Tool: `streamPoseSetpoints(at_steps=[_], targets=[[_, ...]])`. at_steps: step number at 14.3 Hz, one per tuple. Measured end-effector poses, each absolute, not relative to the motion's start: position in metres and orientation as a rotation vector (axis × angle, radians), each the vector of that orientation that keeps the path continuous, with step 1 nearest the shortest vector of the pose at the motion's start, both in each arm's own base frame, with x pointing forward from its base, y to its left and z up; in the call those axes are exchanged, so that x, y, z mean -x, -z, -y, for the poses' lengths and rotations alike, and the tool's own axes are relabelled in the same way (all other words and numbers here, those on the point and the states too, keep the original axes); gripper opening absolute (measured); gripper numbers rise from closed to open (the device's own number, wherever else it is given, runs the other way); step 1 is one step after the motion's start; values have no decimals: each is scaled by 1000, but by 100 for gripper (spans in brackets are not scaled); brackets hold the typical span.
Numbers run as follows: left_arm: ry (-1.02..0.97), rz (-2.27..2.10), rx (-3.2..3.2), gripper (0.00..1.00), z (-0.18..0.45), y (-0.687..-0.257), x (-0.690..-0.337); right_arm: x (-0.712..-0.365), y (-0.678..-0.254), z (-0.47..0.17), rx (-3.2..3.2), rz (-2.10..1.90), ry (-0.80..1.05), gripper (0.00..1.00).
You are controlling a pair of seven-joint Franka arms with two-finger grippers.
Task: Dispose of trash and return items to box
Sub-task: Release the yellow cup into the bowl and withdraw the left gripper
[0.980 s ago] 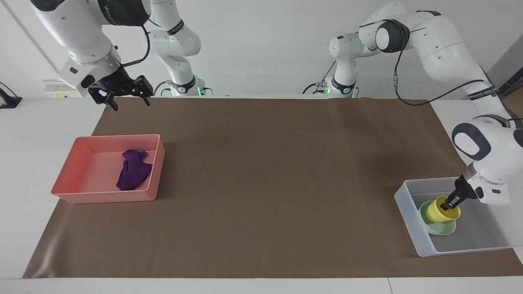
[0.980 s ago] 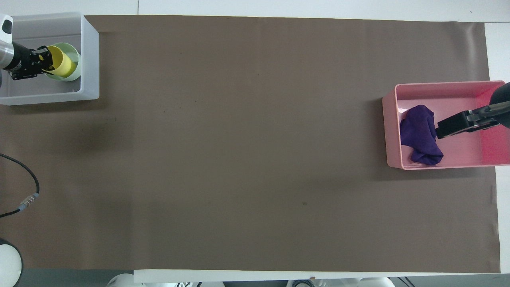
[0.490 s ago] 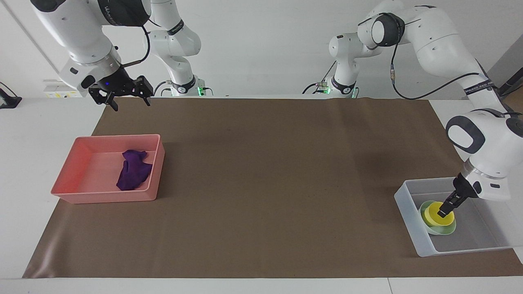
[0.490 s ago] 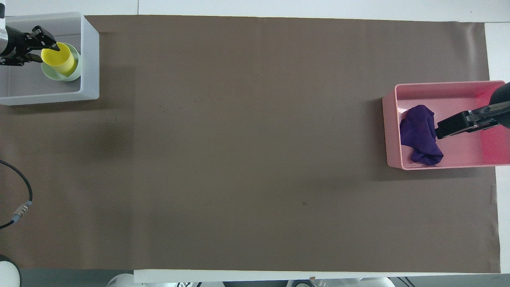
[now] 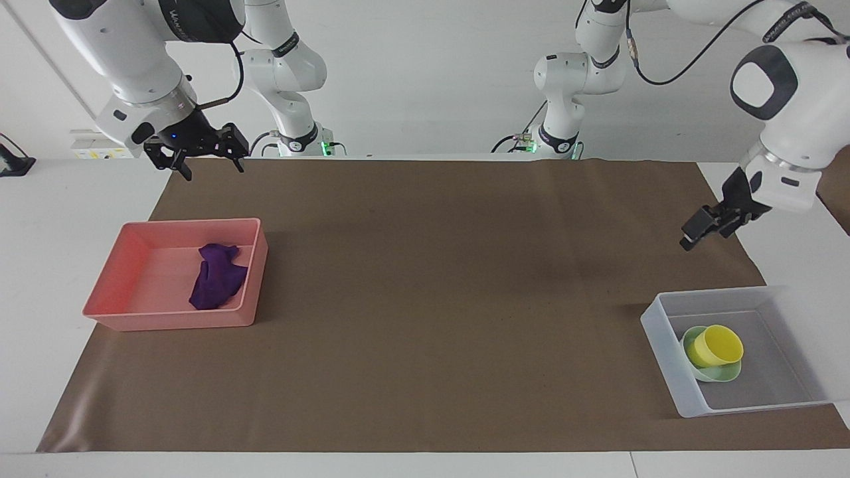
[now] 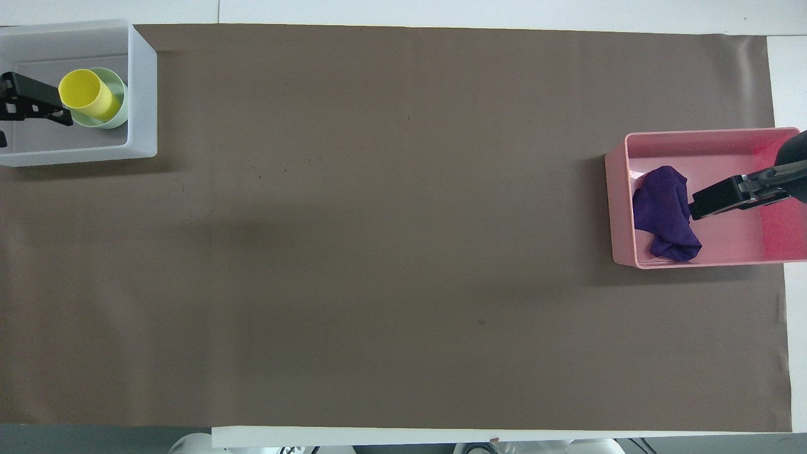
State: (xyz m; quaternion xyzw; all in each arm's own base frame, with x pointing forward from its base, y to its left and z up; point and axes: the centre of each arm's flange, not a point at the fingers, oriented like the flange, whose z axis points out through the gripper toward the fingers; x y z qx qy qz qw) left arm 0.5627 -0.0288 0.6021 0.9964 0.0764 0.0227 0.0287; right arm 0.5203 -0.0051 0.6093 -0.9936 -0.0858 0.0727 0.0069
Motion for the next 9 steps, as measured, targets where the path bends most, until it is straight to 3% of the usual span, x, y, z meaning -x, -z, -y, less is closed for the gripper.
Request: streamPoseSetpoints(at_steps=[2,4,9], targets=[[-81,-154,-3073,100,36,-617,-525,-520,-609,6,3108,266,-227,100],[-84,7,-3105,100,37,-628,-514,-520,-609,7,3108,264,-227,100],[-8,110,-3143,100,34,-637,-553,-520,-609,9,3108,257,-227,100]])
